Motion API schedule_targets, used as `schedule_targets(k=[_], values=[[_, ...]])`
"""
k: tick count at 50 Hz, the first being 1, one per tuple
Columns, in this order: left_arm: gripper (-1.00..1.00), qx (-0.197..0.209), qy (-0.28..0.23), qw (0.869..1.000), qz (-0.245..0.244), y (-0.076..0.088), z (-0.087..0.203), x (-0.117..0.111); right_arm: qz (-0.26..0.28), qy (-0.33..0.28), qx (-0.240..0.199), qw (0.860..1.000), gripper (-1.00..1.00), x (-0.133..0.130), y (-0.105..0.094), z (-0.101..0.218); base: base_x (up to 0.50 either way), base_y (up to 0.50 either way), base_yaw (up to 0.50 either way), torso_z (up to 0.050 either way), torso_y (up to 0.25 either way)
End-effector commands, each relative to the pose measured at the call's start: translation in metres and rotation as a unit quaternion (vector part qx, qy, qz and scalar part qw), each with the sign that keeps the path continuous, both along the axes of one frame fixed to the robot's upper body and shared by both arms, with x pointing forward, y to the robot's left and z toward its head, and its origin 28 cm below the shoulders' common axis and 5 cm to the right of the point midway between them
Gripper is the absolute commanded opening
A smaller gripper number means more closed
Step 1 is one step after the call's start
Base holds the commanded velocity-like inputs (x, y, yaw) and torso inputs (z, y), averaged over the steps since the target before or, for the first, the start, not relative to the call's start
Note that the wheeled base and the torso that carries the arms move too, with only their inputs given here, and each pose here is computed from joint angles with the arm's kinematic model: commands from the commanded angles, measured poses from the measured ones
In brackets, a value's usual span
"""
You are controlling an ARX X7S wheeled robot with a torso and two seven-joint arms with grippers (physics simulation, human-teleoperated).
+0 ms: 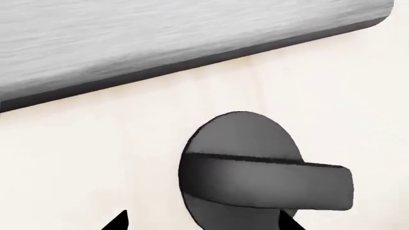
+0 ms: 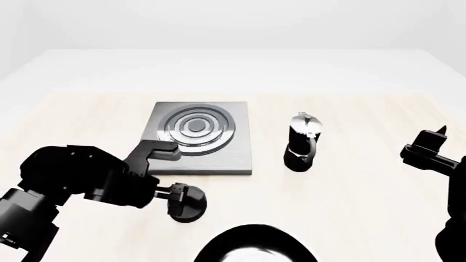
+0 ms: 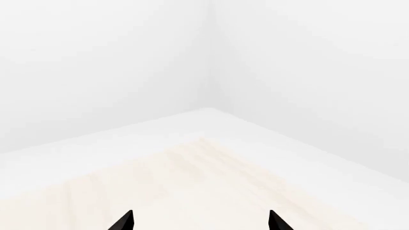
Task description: Turn on the stove and put the frying pan on it.
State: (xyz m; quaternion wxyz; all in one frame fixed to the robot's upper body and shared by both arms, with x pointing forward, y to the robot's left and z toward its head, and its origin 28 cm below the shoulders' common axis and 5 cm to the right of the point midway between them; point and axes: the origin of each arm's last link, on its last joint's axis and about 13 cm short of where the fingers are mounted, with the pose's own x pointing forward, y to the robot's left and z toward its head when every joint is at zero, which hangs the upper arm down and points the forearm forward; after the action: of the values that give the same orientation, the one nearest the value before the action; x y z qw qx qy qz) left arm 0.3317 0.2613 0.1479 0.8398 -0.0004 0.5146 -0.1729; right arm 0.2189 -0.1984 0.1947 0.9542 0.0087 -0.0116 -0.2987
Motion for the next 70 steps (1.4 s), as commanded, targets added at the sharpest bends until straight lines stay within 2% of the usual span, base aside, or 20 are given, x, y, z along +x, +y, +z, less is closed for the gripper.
schedule_targets(k=[1,11,17,26,37,40,42,43,45,48,51,54,55,58,59,62,63,64,67,70], values=[[1.0,-0.032,0.014,0.999,-0.035,-0.012,0.0,-0.003,0.0,-0.001,0.001,1.0,1.0,0.0,0.0,0.0,0.0,0.0,0.0,0.0,0.0],[1.0,-0.031,-0.023,0.999,-0.018,-0.019,0.003,0.007,0.0,-0.001,0.002,1.0,1.0,-0.001,0.0,0.0,0.0,0.0,0.0,0.0,0.0],[1.0,-0.011,-0.047,0.997,0.061,-0.016,0.004,0.02,-0.002,-0.002,0.002,1.0,1.0,-0.002,-0.001,0.0,0.0,0.0,0.0,0.0,0.0],[1.0,0.003,-0.069,0.989,0.134,-0.013,0.009,0.033,-0.002,-0.003,0.0,1.0,1.0,-0.002,-0.001,0.001,0.0,0.0,0.0,0.0,0.0],[1.0,0.019,-0.067,0.982,0.174,-0.008,0.012,0.038,-0.004,-0.006,-0.001,1.0,1.0,-0.003,-0.001,0.002,0.0,0.0,0.0,0.0,0.0],[1.0,0.009,-0.101,0.983,0.151,-0.009,0.017,0.035,-0.004,-0.006,-0.002,1.0,1.0,-0.003,-0.001,0.002,0.0,0.0,0.0,0.0,0.0],[1.0,-0.004,-0.159,0.981,0.115,-0.013,0.029,0.031,-0.004,-0.006,-0.002,1.0,1.0,-0.003,-0.001,0.001,0.0,0.0,0.0,0.0,0.0],[1.0,-0.03,-0.223,0.97,0.092,-0.015,0.045,0.026,-0.003,-0.006,-0.001,1.0,1.0,-0.002,0.0,0.001,0.0,0.0,0.0,0.0,0.0],[1.0,-0.087,-0.283,0.952,0.075,-0.022,0.078,0.01,-0.001,-0.004,-0.002,1.0,1.0,-0.001,0.001,0.001,0.0,0.0,0.0,0.0,0.0],[1.0,-0.121,-0.327,0.936,0.054,-0.022,0.12,-0.012,0.003,-0.005,-0.001,1.0,1.0,-0.001,0.002,0.004,0.0,0.0,0.0,0.0,0.0],[1.0,-0.111,-0.357,0.927,0.037,-0.016,0.164,-0.04,0.006,-0.006,-0.002,1.0,1.0,0.0,0.003,0.005,0.0,0.0,0.0,0.0,0.0],[1.0,-0.084,-0.364,0.928,0.008,-0.012,0.191,-0.066,0.01,-0.008,0.0,1.0,1.0,0.0,0.004,0.006,0.0,0.0,0.0,0.0,0.0],[1.0,-0.071,-0.394,0.916,0.004,-0.008,0.206,-0.08,0.014,-0.007,0.001,1.0,1.0,0.001,0.004,0.006,0.0,0.0,0.0,0.0,0.0],[1.0,-0.029,-0.399,0.916,0.011,-0.001,0.217,-0.097,0.024,-0.007,0.007,1.0,1.0,0.002,0.006,0.006,0.0,0.0,0.0,0.0,0.0],[1.0,0.002,-0.418,0.908,0.012,0.005,0.22,-0.104,0.032,-0.007,0.011,0.999,1.0,0.002,0.007,0.006,0.0,0.0,0.0,0.0,0.0],[1.0,0.068,-0.422,0.904,0.008,0.015,0.22,-0.11,0.045,-0.009,0.014,0.999,1.0,0.002,0.008,0.007,0.0,0.0,0.0,0.0,0.0],[1.0,0.07,-0.413,0.908,-0.007,0.018,0.22,-0.112,0.044,-0.008,0.014,0.999,1.0,0.002,0.008,0.008,0.0,0.0,0.0,0.0,0.0],[1.0,0.089,-0.352,0.931,-0.046,0.024,0.218,-0.121,0.048,-0.009,0.014,0.999,1.0,0.002,0.008,0.008,0.0,0.0,0.0,0.0,0.0],[1.0,0.092,-0.331,0.924,-0.165,0.025,0.22,-0.145,0.049,-0.008,0.018,0.999,1.0,0.003,0.007,0.008,0.0,0.0,0.0,0.0,0.0],[1.0,0.136,-0.32,0.911,-0.221,0.025,0.214,-0.155,0.051,-0.008,0.017,0.999,1.0,0.003,0.007,0.008,0.0,0.0,0.0,0.0,0.0]])
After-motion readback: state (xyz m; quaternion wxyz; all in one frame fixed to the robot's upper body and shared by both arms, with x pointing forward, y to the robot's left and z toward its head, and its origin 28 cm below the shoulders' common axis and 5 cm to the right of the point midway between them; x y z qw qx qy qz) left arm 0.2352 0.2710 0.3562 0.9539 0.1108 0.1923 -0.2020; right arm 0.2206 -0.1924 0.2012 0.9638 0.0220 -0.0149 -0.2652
